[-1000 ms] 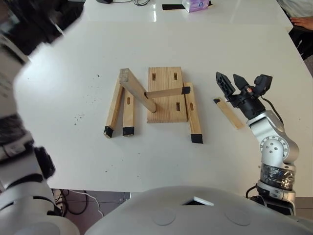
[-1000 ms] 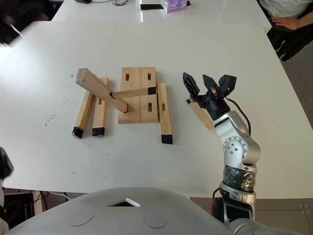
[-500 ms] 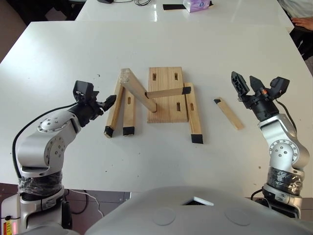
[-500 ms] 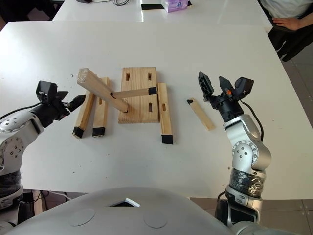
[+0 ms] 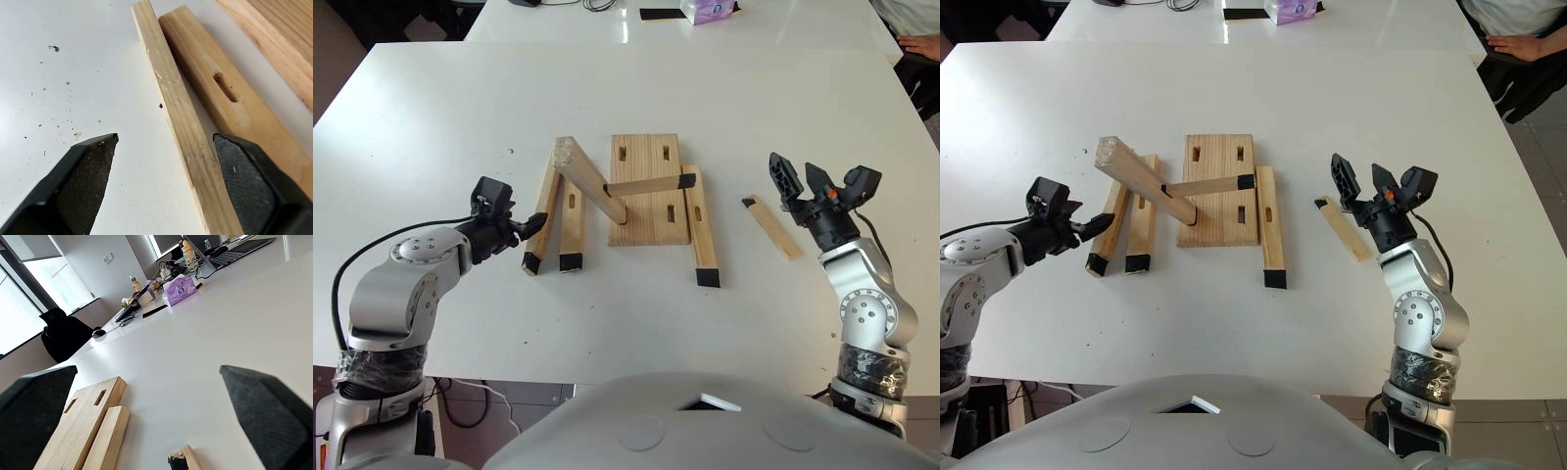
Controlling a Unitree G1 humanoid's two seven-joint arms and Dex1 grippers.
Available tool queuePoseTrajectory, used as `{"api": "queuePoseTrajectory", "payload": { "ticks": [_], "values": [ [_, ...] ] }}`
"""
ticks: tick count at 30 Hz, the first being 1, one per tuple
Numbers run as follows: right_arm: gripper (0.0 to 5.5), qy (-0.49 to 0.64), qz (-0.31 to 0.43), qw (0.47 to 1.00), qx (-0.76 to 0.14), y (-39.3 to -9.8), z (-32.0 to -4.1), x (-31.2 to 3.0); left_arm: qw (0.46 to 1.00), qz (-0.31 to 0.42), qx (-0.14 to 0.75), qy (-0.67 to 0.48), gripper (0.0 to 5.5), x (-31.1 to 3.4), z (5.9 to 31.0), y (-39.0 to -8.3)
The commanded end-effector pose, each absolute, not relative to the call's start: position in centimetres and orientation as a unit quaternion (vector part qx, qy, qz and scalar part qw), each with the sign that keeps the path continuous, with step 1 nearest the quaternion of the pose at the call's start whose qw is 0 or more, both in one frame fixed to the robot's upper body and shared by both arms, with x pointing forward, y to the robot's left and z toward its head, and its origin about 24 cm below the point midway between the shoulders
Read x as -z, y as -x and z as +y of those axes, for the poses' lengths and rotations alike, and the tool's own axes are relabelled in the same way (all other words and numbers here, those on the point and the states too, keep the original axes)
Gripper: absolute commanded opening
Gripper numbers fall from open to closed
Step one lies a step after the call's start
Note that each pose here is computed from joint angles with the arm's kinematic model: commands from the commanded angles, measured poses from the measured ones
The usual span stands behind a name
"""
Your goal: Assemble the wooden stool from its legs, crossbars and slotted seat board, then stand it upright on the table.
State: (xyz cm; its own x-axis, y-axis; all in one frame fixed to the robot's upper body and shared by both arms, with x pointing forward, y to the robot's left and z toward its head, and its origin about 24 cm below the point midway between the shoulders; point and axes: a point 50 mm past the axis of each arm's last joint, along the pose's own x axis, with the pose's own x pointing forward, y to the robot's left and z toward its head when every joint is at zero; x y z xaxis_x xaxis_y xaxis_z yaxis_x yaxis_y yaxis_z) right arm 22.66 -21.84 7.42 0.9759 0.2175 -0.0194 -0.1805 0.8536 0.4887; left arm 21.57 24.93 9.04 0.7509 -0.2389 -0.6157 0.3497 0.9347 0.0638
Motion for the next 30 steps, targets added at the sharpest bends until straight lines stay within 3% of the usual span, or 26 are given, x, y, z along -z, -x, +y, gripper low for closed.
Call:
{"api": "queuePoseTrajectory", "payload": {
  "ticks": [1,5,12,26,30],
  "values": [
    [5.4,-0.247,0.033,0.963,-0.099,-22.5,-21.7,-7.5,0.925,0.326,0.168,-0.096,3.61,-9.3,24.9,-21.4],
    [5.4,-0.248,0.033,0.963,-0.098,-22.4,-21.6,-7.5,0.915,0.333,0.201,-0.109,3.23,-9.6,24.3,-21.3],
    [5.4,-0.249,0.035,0.963,-0.096,-22.3,-21.4,-7.3,0.905,0.353,0.21,-0.114,3.23,-9.1,24.3,-20.9],
    [5.4,-0.248,0.031,0.963,-0.103,-22.7,-21.3,-7.6,0.893,0.374,0.207,-0.139,1.17,-7.8,24.1,-21.1],
    [5.4,-0.247,0.031,0.963,-0.103,-22.8,-21.5,-7.6,0.901,0.365,0.185,-0.144,1.1,-7.9,24.8,-21.4]
  ]
}}
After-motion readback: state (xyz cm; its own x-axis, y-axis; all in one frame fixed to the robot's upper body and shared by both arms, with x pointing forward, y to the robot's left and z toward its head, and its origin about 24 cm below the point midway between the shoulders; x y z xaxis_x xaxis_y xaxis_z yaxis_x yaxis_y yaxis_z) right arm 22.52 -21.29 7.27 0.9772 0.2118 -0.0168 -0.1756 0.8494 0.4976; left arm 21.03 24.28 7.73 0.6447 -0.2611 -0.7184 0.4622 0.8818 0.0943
